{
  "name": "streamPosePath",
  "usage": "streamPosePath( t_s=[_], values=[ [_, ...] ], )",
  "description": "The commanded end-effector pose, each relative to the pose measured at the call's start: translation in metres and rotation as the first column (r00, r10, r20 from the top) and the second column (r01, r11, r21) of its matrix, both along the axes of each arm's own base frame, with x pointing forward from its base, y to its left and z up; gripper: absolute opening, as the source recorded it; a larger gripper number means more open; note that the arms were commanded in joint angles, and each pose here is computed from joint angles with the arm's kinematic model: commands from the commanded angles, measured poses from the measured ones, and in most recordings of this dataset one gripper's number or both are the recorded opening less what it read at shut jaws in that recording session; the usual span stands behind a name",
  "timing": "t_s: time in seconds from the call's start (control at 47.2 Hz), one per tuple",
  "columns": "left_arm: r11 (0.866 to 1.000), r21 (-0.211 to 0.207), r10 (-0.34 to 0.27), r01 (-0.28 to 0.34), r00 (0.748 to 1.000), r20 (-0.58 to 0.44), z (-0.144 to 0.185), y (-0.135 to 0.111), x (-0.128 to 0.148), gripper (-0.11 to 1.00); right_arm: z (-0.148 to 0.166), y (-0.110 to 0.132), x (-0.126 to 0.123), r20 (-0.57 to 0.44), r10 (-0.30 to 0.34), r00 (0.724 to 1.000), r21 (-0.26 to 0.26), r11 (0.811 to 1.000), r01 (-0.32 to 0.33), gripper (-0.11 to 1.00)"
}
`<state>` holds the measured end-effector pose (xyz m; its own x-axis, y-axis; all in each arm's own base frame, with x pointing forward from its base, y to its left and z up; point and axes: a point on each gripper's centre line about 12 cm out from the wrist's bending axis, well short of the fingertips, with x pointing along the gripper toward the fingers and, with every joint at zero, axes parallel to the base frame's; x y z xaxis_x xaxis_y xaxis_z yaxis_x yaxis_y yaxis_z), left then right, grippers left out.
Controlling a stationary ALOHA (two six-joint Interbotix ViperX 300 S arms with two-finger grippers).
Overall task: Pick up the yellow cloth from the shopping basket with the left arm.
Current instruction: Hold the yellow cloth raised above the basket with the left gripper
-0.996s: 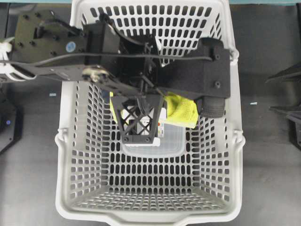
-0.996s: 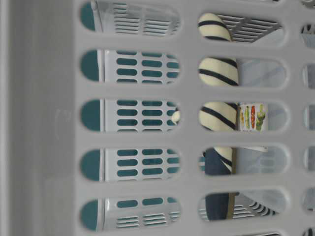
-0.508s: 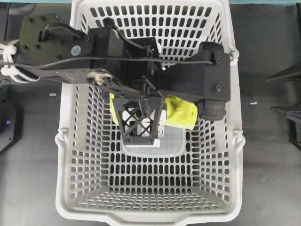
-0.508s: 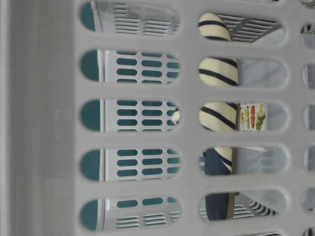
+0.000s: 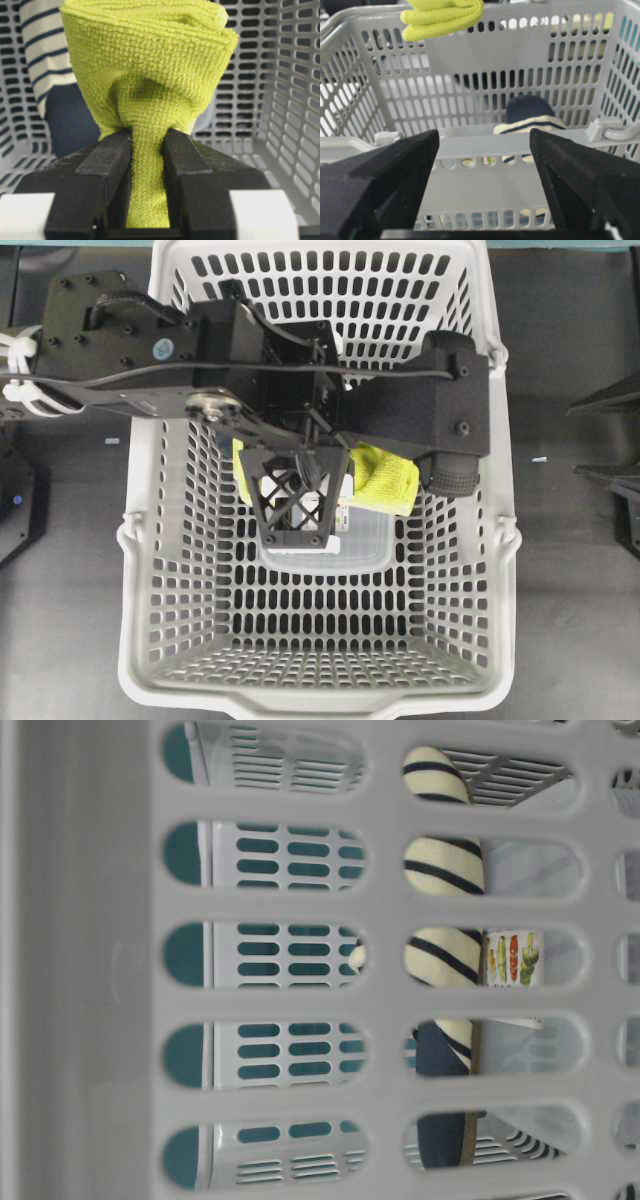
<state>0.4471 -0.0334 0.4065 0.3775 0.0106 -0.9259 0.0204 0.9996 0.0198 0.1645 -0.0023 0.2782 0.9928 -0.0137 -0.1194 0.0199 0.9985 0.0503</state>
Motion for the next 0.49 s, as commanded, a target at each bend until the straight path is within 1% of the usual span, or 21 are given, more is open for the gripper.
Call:
streamPosePath(
  t_s=[0.0, 0.169, 0.466],
  values=[
    [1.0, 0.001, 0.0, 0.0, 1.0, 0.025, 0.0102, 0.0001, -0.0053, 0.16, 0.0027, -0.0002, 0.0004, 0.008, -0.002, 1.0, 0.003, 1.0, 0.001, 0.71],
    [1.0, -0.003, 0.008, -0.008, 1.0, 0.022, 0.0095, 0.0001, -0.005, 0.16, 0.0018, -0.0002, -0.0019, 0.011, -0.001, 1.0, 0.003, 1.0, 0.001, 0.7],
    [1.0, 0.0, 0.004, -0.004, 1.0, 0.011, 0.0058, -0.0006, -0.0046, 0.16, -0.0003, -0.0001, -0.0049, 0.017, -0.001, 1.0, 0.003, 1.0, 0.001, 0.71]
  ],
)
